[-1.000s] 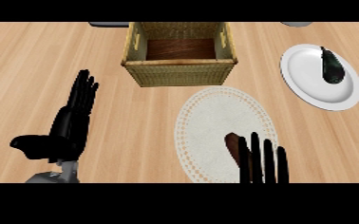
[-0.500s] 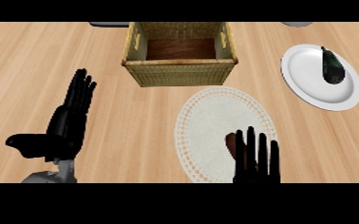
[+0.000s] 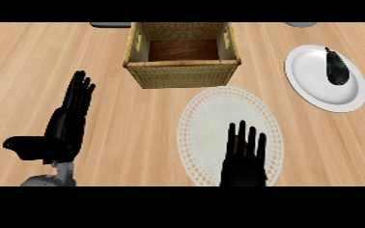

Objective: Pick the sweet potato from the placemat and place it in the basket

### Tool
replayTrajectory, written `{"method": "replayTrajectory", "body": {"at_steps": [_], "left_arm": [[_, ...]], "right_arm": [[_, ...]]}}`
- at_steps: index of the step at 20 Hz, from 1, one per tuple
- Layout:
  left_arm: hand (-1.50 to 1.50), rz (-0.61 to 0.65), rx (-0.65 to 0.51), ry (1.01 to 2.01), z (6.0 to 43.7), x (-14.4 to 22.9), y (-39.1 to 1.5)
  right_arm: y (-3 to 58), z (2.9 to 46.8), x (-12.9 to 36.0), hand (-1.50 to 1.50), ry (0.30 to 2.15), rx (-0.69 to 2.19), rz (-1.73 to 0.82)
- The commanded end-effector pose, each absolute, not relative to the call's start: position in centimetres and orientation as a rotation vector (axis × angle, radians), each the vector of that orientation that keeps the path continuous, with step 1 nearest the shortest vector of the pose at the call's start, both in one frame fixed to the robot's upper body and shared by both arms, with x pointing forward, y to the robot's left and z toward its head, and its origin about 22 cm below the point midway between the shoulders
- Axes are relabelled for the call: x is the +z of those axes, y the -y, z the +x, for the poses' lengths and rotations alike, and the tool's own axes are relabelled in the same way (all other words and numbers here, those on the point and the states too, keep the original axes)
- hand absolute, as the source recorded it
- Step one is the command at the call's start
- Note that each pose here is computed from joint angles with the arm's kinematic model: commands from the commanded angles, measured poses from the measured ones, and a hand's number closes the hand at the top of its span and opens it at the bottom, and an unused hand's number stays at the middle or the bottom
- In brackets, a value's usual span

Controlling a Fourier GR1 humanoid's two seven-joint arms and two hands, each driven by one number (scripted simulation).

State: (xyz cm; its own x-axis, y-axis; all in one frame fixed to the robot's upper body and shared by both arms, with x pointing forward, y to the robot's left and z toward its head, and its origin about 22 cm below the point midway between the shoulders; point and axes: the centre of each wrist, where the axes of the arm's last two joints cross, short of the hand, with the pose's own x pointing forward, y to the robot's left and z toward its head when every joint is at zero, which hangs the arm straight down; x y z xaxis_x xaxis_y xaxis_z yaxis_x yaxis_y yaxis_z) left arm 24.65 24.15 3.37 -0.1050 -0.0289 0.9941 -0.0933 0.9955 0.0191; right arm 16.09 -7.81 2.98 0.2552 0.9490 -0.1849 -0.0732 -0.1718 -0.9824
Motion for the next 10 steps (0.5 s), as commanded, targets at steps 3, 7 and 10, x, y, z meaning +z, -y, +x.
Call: {"method": "replayTrajectory", "body": {"at_steps": [3, 7, 10], "left_arm": [[0.0, 0.092, 0.065, 1.668, 23.7, 2.7, -23.8], [0.0, 0.098, 0.05, 1.689, 24.1, 4.0, -23.7], [0.0, 0.101, 0.06, 1.678, 26.0, 3.1, -22.5]], "right_arm": [[8.9, 17.0, 2.1, -1.5, 0.846, 1.147, -1.428], [7.9, 16.2, 0.8, -1.5, 0.853, 1.145, -1.401], [10.4, 18.2, 1.8, -1.5, 0.861, 1.13, -1.434]]}}
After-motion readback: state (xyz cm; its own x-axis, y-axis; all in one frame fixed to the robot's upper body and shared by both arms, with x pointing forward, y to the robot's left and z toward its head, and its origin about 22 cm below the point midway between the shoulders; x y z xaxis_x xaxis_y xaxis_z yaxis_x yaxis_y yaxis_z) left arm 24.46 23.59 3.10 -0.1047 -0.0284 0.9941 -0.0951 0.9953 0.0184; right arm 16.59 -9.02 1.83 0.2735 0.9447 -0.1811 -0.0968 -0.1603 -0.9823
